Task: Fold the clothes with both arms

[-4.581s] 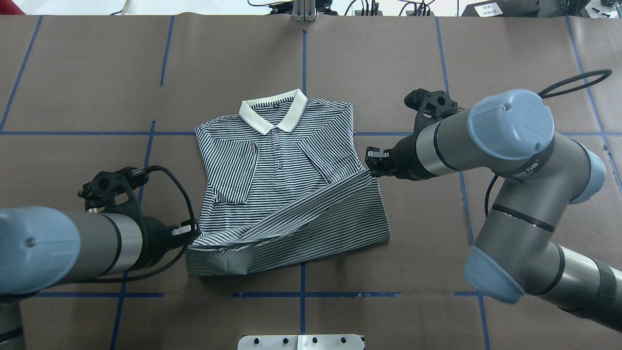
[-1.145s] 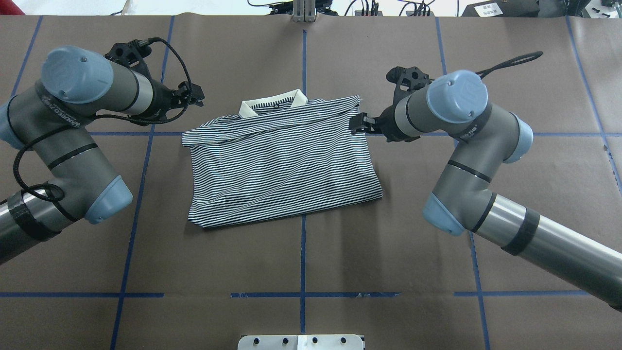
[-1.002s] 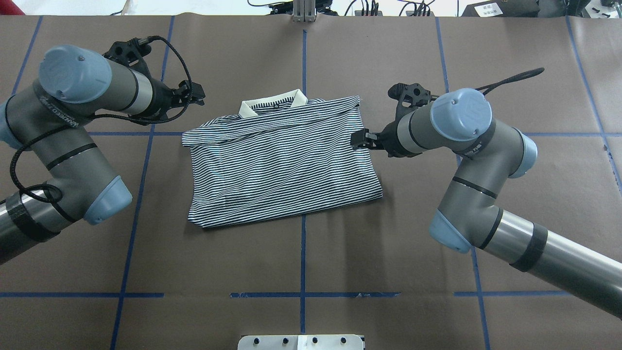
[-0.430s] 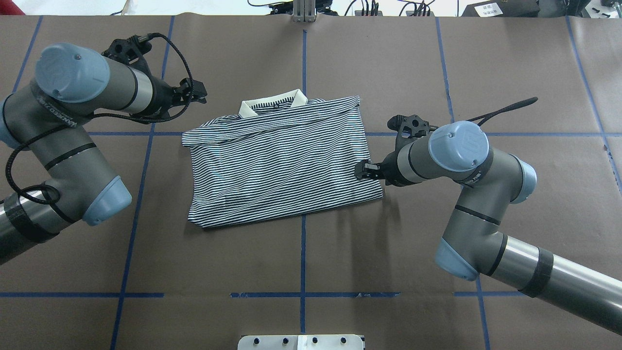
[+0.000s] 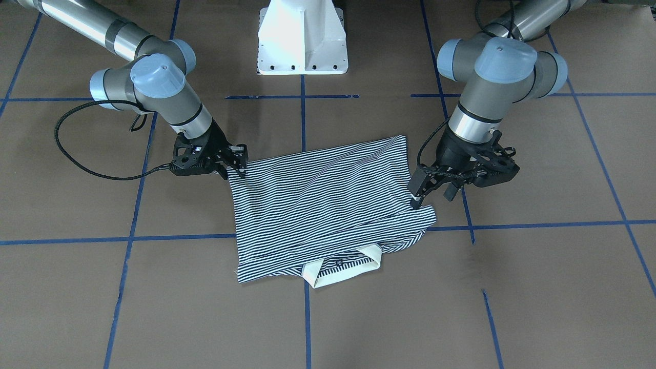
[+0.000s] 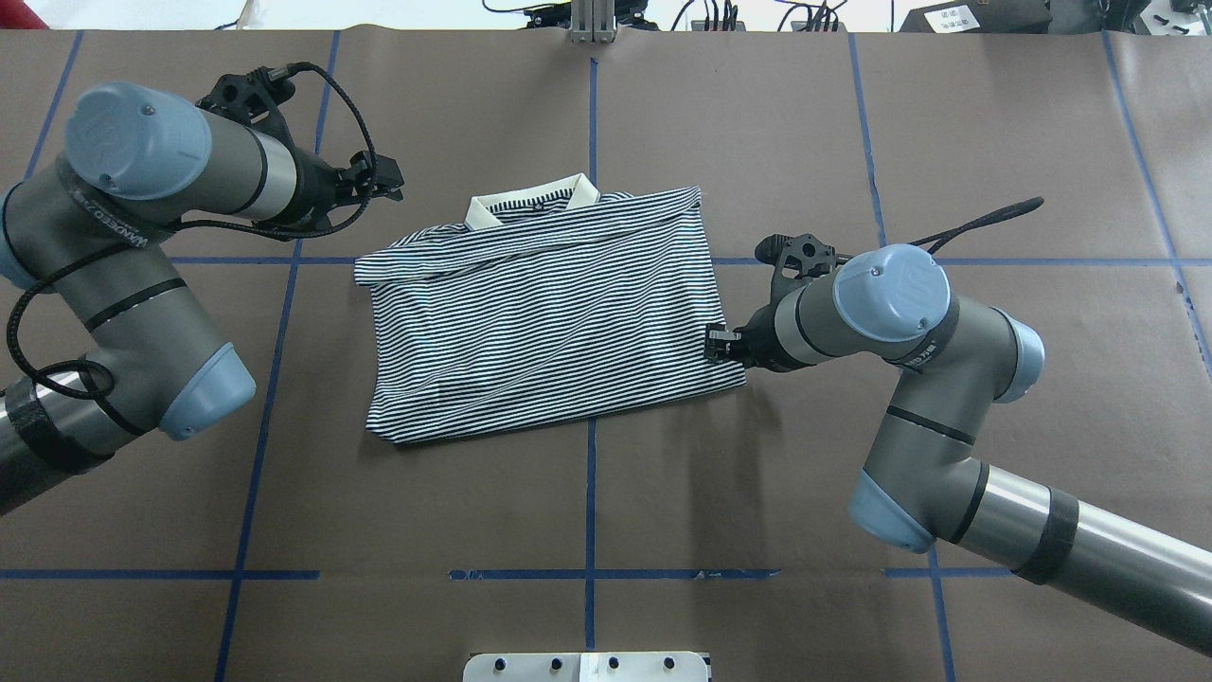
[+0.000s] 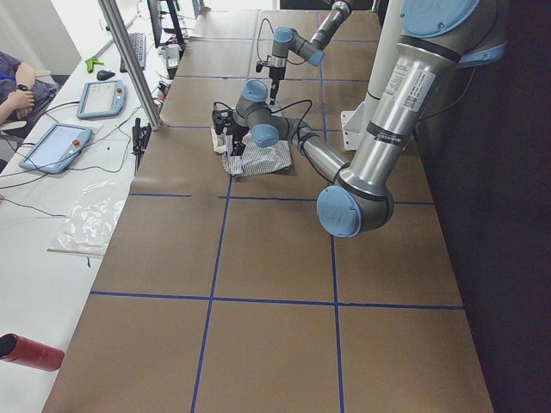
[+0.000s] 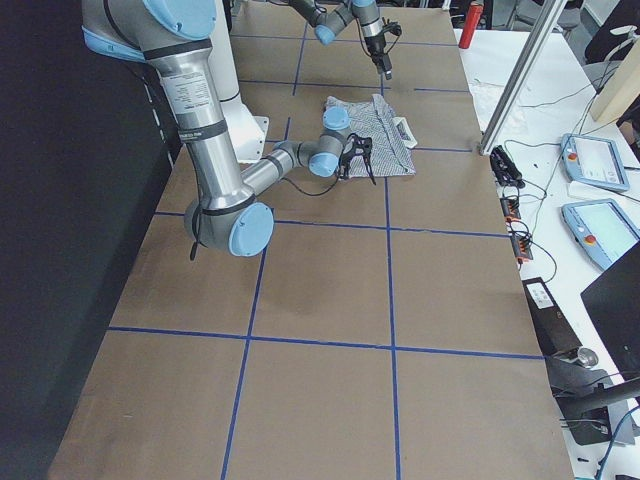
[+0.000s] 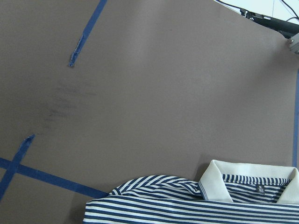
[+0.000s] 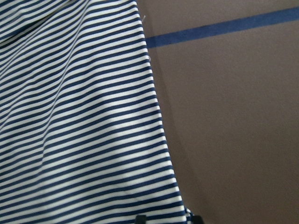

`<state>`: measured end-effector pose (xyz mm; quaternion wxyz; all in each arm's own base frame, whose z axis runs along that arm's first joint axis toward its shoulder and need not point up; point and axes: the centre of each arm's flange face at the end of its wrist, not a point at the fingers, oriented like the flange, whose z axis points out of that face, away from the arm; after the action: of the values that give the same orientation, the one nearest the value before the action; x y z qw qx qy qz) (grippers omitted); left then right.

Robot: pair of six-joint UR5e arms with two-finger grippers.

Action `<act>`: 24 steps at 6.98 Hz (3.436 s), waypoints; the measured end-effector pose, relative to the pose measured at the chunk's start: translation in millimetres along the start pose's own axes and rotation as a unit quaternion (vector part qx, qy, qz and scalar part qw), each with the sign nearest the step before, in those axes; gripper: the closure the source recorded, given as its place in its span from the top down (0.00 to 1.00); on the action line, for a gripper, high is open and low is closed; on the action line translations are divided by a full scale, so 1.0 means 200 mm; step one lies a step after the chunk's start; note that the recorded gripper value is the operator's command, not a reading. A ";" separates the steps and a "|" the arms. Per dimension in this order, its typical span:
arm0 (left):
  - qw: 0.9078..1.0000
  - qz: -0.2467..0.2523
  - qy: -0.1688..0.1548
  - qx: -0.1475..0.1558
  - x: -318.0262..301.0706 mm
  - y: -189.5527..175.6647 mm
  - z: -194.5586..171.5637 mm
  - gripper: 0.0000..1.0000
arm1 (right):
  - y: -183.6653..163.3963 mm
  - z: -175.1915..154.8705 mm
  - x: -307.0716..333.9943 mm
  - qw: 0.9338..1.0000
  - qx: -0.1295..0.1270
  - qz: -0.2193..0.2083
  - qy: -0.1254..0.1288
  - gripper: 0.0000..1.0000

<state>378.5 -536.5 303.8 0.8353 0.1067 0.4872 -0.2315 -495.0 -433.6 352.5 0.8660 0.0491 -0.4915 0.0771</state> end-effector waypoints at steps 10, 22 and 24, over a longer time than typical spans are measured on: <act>1.000 0.003 0.008 0.000 0.03 0.01 -0.03 1.00 | 0.72 -0.45 0.52 0.995 -0.083 -0.031 0.038 0.00; 0.963 -0.209 -0.094 -0.144 0.18 1.80 -0.03 0.96 | 0.42 -0.71 0.32 1.000 0.005 -0.010 -0.029 1.00; 0.963 -0.210 -0.094 -0.140 0.18 1.80 -0.02 0.95 | 0.41 -0.71 0.31 1.000 0.005 -0.009 -0.029 1.00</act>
<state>566.6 -231.6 253.0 0.8163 -0.1380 0.4457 -0.3405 -358.9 -325.2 334.7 0.8517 0.0607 -0.5158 0.0701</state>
